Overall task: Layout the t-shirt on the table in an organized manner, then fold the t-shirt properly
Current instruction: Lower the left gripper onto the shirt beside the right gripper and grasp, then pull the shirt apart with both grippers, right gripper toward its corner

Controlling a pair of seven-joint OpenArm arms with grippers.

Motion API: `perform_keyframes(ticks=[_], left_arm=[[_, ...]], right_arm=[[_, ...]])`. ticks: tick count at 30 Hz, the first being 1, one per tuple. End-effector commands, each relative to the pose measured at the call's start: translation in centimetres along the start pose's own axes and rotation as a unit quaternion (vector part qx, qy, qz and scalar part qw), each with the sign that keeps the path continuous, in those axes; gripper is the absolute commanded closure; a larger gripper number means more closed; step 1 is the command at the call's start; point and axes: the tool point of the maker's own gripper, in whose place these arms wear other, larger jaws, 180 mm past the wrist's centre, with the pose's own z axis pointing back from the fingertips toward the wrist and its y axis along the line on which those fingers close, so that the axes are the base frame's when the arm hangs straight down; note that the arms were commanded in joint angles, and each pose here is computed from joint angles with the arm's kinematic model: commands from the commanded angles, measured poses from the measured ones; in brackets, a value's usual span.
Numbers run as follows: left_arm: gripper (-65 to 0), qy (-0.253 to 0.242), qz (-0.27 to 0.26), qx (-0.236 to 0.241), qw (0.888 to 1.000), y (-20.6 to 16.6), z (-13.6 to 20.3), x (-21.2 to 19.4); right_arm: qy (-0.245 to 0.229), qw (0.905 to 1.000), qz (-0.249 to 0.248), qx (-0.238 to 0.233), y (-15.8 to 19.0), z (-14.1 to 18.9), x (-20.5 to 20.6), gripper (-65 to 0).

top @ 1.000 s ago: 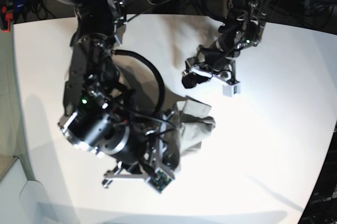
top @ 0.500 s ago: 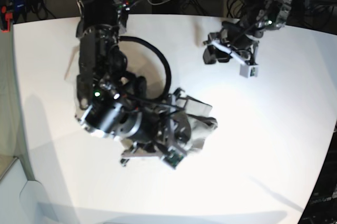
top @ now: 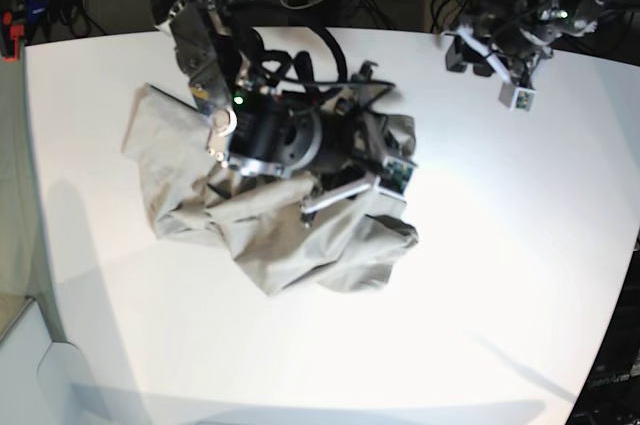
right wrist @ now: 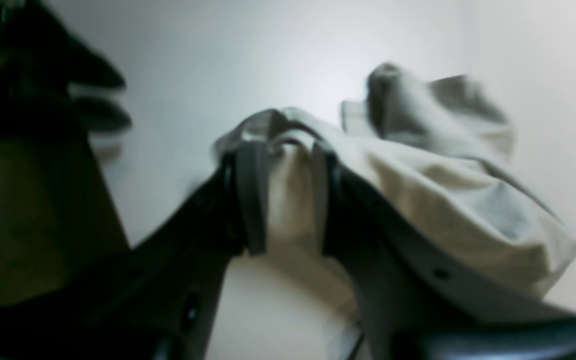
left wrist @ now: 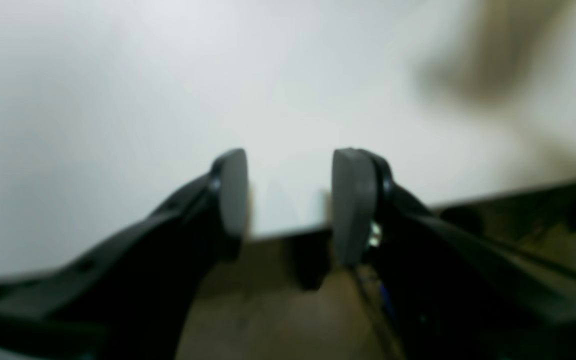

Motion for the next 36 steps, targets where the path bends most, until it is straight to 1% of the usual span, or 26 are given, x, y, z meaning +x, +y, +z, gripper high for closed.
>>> perform_keyframes(ticks=[1, 3, 5, 7, 8, 12, 14, 17, 19, 20, 22, 25, 27, 29, 30, 33, 36], left_arm=[[-26.6, -0.008, -0.014, -0.001, 1.000, 0.3, 0.5, 0.7], [-26.6, -0.001, -0.026, 0.008, 1.000, 1.3, 0.8, 0.7], [-26.6, 0.006, -0.035, 0.014, 0.999, 1.8, 1.1, 0.4], [-26.6, 0.011, -0.040, 0.018, 0.999, 2.2, 1.3, 0.3], [-26.6, 0.010, -0.043, 0.021, 0.999, 2.5, 1.4, 0.5], [-26.6, -0.017, -0.032, 0.026, 0.999, 2.8, 1.7, 2.2], [-26.6, -0.043, -0.019, 0.009, 0.999, 1.2, 1.6, 3.5], [-26.6, -0.092, 0.010, -0.018, 0.996, -1.3, 1.6, 5.9], [-26.6, -0.122, 0.031, -0.039, 0.991, -3.2, 1.3, 7.5], [-26.6, -0.134, 0.041, -0.048, 0.989, -3.9, 1.1, 8.2], [-26.6, -0.158, 0.066, -0.068, 0.983, -5.6, 0.6, 9.6], [-26.6, -0.188, 0.095, -0.092, 0.973, -7.5, 0.3, 11.4], [-26.6, -0.205, 0.112, -0.107, 0.966, -8.7, 0.2, 12.6], [-26.3, -0.222, 0.129, -0.121, 0.959, -9.8, 0.1, 13.9], [-25.1, -0.227, 0.134, -0.125, 0.956, -10.1, 0.1, 14.2], [-18.4, -0.246, 0.149, -0.140, 0.947, -11.3, 0.0, 15.7], [-11.3, -0.248, 0.165, -0.142, 0.944, -11.6, -0.8, 16.2]], right_arm=[[-0.028, 0.9993, 0.023, 0.006, 0.4, 0.3, 1.7, -17.7], [-0.021, 0.9989, 0.039, 0.016, 1.2, 0.1, 1.4, -17.7], [-0.015, 0.9987, 0.045, 0.020, 1.5, 0.0, 1.1, -17.7], [-0.011, 0.9987, 0.047, 0.014, 1.0, 0.1, 0.8, -17.7], [-0.006, 0.9990, 0.043, 0.005, 0.3, 0.3, 0.3, -17.7], [-0.009, 0.9982, 0.011, -0.058, -4.9, 2.0, -0.7, -17.7], [-0.012, 0.9951, -0.006, -0.098, -8.0, 3.5, -1.7, -17.7], [-0.009, 0.9873, -0.029, -0.156, -12.3, 6.1, -3.6, -17.6], [-0.003, 0.9812, -0.054, -0.185, -14.9, 7.3, -5.1, -17.5], [0.004, 0.9776, -0.070, -0.199, -16.1, 8.0, -6.3, -16.8], [0.016, 0.9703, -0.104, -0.218, -18.0, 8.9, -8.6, -13.2], [0.031, 0.9610, -0.159, -0.224, -19.6, 9.1, -12.2, -6.7], [0.037, 0.9579, -0.186, -0.216, -20.1, 8.4, -14.1, -4.9], [0.043, 0.9552, -0.208, -0.206, -20.4, 7.6, -15.9, -4.6], [0.047, 0.9544, -0.218, -0.198, -20.3, 7.1, -16.7, -4.4], [0.049, 0.9503, -0.249, -0.181, -20.1, 5.7, -18.7, -4.4], [0.037, 0.9489, -0.257, -0.179, -20.7, 5.3, -18.7, -4.4]])
